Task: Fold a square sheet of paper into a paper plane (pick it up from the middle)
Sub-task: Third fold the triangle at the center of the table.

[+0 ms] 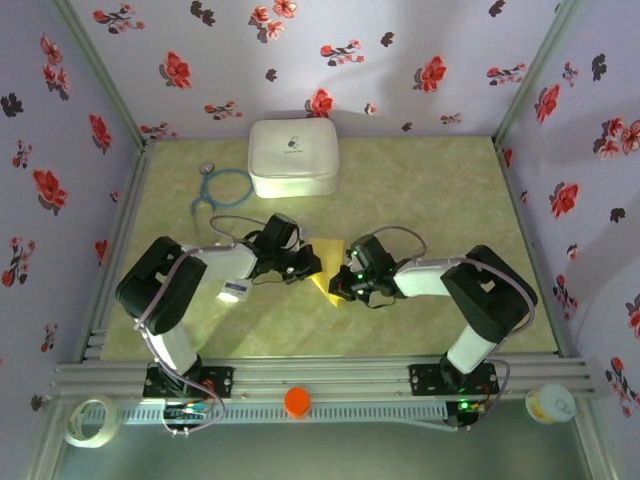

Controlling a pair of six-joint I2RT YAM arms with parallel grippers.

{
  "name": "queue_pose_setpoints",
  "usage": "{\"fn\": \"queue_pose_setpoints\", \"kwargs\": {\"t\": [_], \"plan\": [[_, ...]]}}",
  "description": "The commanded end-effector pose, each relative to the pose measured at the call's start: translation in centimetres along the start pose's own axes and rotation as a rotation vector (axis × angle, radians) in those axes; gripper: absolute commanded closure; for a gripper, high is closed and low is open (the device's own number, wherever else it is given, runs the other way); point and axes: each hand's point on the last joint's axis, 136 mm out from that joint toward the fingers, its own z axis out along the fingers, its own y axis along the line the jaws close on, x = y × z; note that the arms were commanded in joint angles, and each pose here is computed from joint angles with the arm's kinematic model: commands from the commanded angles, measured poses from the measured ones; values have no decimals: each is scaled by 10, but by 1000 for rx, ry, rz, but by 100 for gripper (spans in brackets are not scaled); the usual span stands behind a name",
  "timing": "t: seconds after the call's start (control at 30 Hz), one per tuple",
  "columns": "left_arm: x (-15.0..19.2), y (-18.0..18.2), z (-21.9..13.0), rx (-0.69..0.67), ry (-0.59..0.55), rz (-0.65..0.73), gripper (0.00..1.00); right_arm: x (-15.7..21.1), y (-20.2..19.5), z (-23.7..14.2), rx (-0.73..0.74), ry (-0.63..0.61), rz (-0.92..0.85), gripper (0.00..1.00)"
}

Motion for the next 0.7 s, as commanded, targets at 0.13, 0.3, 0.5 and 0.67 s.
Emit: {"fn": "queue_pose_setpoints", "kwargs": {"t": [0.13,0.3,0.5,0.67], "plan": [[7,13,18,-66,40,-49,100,3,-31,8,86,-24,105,100],[3,37,17,-154,17,-76,100,6,-42,6,119,-29,117,100],[-12,60,12,-165,-31,-112,100,12,-53,6,153,-14,116,100],[-24,72,6,-165,-55,-130,100,15,-57,6,162,-11,118,100]]}}
